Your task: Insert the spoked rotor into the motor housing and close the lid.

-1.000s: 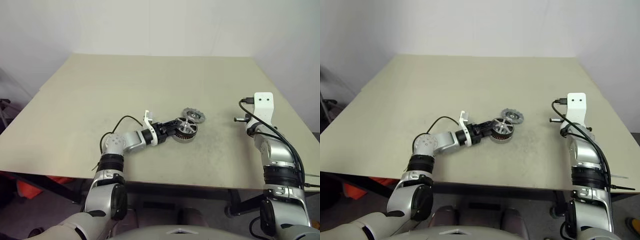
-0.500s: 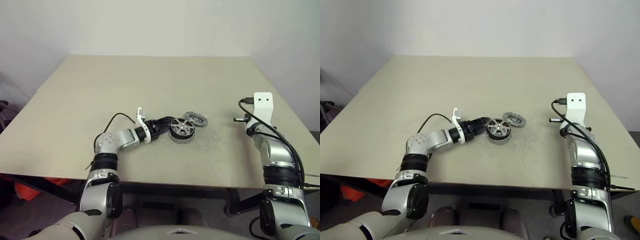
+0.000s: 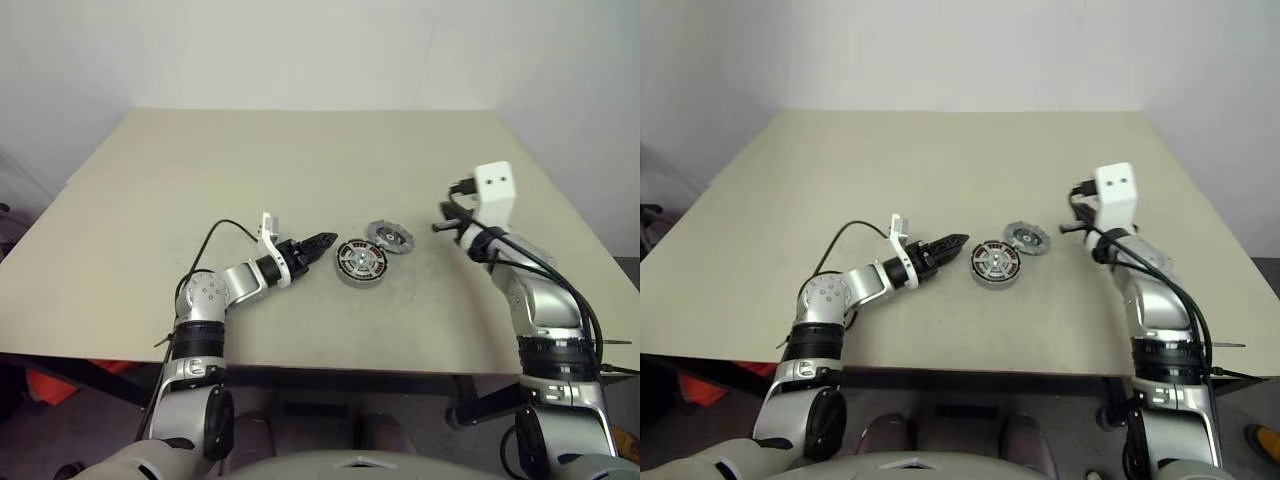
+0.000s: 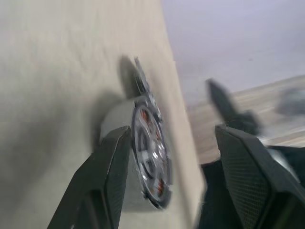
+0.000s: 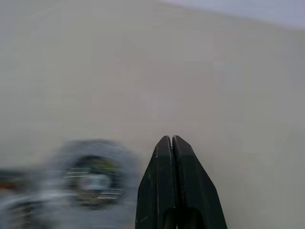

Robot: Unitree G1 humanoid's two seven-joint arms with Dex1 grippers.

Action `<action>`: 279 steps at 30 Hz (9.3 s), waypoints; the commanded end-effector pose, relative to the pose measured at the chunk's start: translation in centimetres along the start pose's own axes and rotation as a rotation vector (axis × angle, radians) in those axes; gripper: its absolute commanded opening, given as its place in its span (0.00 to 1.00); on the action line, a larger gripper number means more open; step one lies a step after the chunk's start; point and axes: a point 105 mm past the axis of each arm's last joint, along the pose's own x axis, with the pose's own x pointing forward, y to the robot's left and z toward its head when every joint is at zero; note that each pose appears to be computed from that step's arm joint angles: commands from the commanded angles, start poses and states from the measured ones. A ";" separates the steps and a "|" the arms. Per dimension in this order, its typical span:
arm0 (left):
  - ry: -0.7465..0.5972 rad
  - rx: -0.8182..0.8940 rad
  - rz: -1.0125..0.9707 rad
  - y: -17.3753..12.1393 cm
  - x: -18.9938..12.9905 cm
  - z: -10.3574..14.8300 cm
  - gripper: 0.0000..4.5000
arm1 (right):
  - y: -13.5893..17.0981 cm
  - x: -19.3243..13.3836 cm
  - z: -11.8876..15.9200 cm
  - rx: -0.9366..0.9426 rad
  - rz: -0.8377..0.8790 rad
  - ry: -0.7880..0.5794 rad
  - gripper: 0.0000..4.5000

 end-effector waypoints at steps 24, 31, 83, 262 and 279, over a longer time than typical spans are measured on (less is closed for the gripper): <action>-0.143 0.578 0.130 1.0 -2.8 5.7 0.67 | 6.8 1.3 -5.8 0.040 0.241 0.185 0.00; -0.136 0.573 0.136 1.3 -2.7 5.4 0.67 | 6.8 0.8 -1.4 -0.020 0.309 0.013 0.00; -0.085 0.664 0.185 2.3 -3.0 3.9 0.67 | 5.0 0.2 -4.0 -1.172 1.051 0.212 0.35; -0.080 0.702 0.191 2.5 -2.8 5.0 0.67 | 8.0 1.7 0.3 -0.171 0.433 -0.059 1.00; -0.090 0.697 0.215 2.9 -3.2 4.9 0.67 | 7.9 4.6 -1.3 -0.086 0.389 -0.016 1.00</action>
